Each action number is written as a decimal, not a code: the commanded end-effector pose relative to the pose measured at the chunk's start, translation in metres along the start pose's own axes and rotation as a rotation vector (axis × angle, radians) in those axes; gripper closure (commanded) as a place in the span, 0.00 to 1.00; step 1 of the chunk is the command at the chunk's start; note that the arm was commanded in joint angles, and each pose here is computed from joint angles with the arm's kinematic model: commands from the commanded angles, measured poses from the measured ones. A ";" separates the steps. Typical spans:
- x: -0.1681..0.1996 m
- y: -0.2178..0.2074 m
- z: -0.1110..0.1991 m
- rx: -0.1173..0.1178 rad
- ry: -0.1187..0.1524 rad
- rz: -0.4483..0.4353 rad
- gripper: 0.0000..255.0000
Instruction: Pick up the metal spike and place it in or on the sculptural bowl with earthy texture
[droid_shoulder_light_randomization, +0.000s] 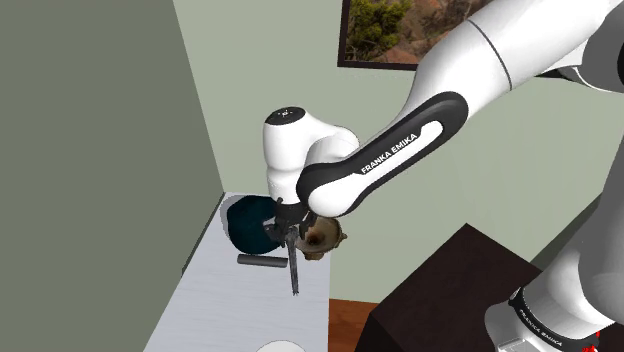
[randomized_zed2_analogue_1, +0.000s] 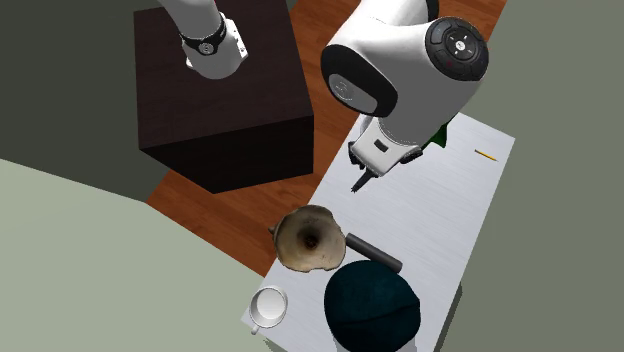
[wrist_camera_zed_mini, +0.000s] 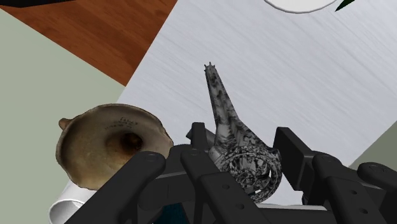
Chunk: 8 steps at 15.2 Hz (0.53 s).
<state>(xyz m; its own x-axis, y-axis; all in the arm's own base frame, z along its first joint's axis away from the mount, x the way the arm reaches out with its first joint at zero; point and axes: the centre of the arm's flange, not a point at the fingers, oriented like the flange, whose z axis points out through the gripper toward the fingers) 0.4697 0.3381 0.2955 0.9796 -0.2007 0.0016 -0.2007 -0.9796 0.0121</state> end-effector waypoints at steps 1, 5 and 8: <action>0.000 0.000 -0.011 0.000 0.000 0.000 1.00; 0.000 0.000 -0.033 0.000 0.000 0.000 1.00; 0.000 0.000 -0.048 0.000 0.000 0.000 1.00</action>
<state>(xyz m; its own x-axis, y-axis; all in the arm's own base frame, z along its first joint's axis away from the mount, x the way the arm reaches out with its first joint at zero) 0.4699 0.3386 0.3379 0.9796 -0.2008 0.0016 -0.2008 -0.9796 0.0122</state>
